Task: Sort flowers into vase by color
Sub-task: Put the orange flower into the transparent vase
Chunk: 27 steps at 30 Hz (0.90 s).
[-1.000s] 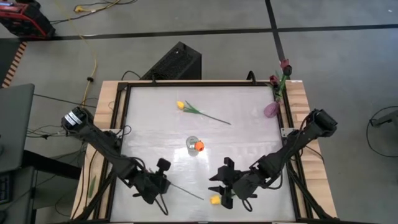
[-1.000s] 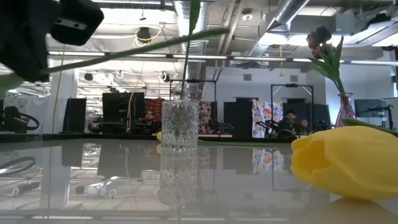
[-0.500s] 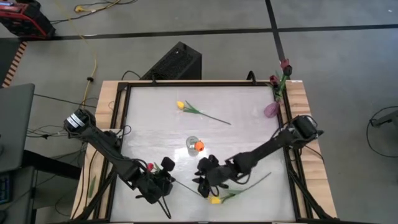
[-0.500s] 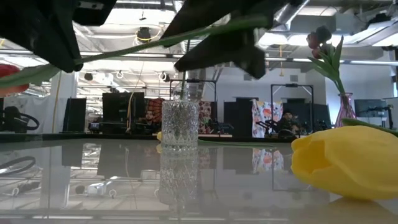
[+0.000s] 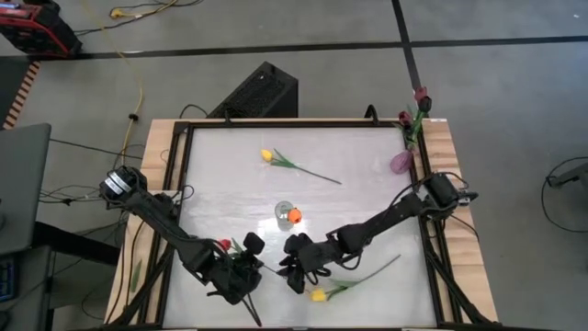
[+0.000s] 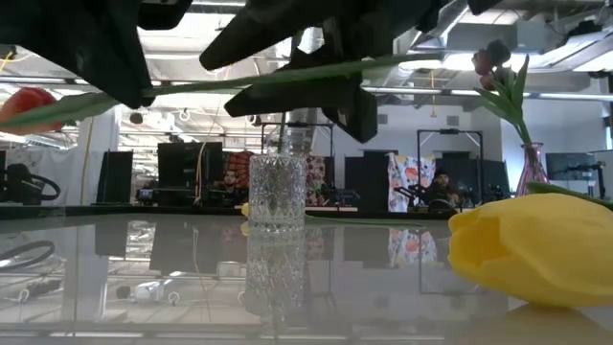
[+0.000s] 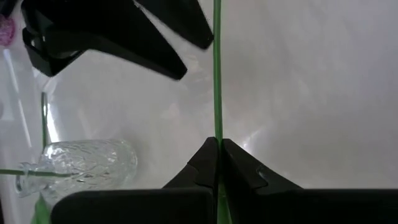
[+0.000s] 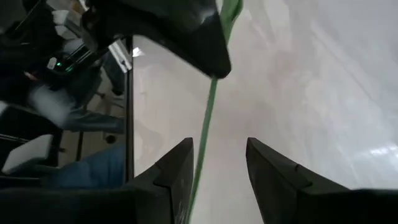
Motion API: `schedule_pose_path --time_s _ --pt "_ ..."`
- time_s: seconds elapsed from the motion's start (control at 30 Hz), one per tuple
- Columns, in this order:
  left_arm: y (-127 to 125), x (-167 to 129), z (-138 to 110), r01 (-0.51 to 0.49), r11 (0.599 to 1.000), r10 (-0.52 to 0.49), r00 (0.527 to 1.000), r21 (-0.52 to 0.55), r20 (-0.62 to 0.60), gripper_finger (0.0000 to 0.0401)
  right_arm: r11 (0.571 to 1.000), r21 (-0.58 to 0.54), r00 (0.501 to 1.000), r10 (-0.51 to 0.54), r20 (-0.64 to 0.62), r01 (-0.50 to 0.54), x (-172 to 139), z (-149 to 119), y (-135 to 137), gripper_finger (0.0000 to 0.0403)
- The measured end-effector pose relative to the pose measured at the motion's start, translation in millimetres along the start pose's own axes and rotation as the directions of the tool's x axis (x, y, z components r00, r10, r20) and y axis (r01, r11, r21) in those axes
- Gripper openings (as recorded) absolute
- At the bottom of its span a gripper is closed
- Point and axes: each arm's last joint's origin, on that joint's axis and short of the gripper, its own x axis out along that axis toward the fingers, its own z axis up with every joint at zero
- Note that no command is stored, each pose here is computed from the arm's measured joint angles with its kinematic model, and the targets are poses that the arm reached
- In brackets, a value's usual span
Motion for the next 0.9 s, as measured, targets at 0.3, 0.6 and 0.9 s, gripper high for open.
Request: schedule_pose_path --time_s 0.3,0.6,0.9 --pt "1.4 0.3 0.4 -0.014 1.000 0.014 1.000 0.010 0.003 0.0000 0.999 -0.008 0.999 -0.038 -0.009 0.038 -0.2 -1.9 -2.6 0.0173" --pt "3.8 0.2 0.3 -0.094 0.994 0.094 0.996 0.062 -0.003 0.0000 0.998 -0.022 0.999 -0.051 -0.018 0.050 -0.2 -2.6 -4.1 0.0173" --pt "4.9 0.0 0.5 -0.127 0.985 0.128 0.992 0.121 -0.004 0.0000 0.998 -0.032 0.999 -0.051 -0.017 0.051 -0.1 -2.2 -4.4 0.0158"
